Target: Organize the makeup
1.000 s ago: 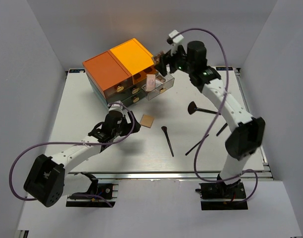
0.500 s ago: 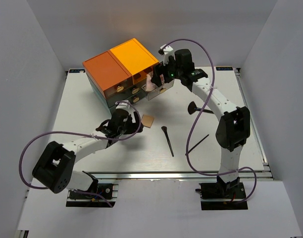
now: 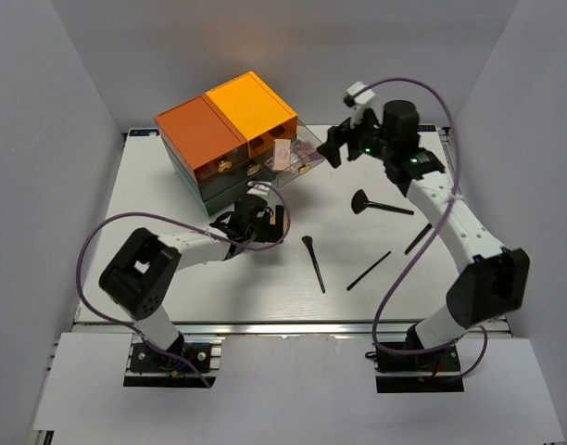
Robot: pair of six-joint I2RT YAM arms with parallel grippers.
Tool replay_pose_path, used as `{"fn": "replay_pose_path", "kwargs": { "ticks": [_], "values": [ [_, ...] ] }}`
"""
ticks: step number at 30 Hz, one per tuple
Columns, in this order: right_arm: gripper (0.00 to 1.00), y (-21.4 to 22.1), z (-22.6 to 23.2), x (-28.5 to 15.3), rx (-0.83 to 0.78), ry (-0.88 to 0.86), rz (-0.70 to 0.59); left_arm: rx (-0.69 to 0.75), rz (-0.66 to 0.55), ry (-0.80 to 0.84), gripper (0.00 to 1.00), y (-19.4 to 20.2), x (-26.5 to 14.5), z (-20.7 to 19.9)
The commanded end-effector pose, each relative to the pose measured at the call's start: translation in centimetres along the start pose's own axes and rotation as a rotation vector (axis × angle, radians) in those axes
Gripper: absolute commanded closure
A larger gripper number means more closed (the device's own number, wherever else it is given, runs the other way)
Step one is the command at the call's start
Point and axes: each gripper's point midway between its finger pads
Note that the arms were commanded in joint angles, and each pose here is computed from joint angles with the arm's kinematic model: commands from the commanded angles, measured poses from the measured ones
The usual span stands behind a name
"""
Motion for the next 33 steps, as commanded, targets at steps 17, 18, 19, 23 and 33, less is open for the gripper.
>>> {"fn": "replay_pose_path", "kwargs": {
  "ticks": [17,18,19,23,33],
  "values": [
    [0.11,4.8,-1.1,-5.7,0.070,0.088,0.014,0.206,0.049,-0.084,0.05,1.1,4.0,-1.0],
    [0.11,4.9,-1.1,-5.7,0.073,0.086,0.015,0.213,0.043,-0.109,0.07,1.2,4.0,-0.7],
    [0.11,4.9,-1.0,-5.7,0.078,0.084,0.016,0.208,0.043,-0.126,0.13,1.3,4.0,-0.3],
    [0.11,5.3,-0.9,-5.8,0.082,0.083,0.022,0.181,0.043,-0.167,0.46,2.0,3.3,0.8],
    [0.11,6.8,0.0,-6.8,0.020,0.059,0.062,0.052,-0.140,0.031,0.83,-3.5,-4.8,-4.6]
  ]
}}
Point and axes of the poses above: each gripper's point midway between its finger pads, its own x axis out along the fingers, its own z axis along the line the jaws close on, y = z × x, and after that the axes turned 11 degrees about -x, right-handed
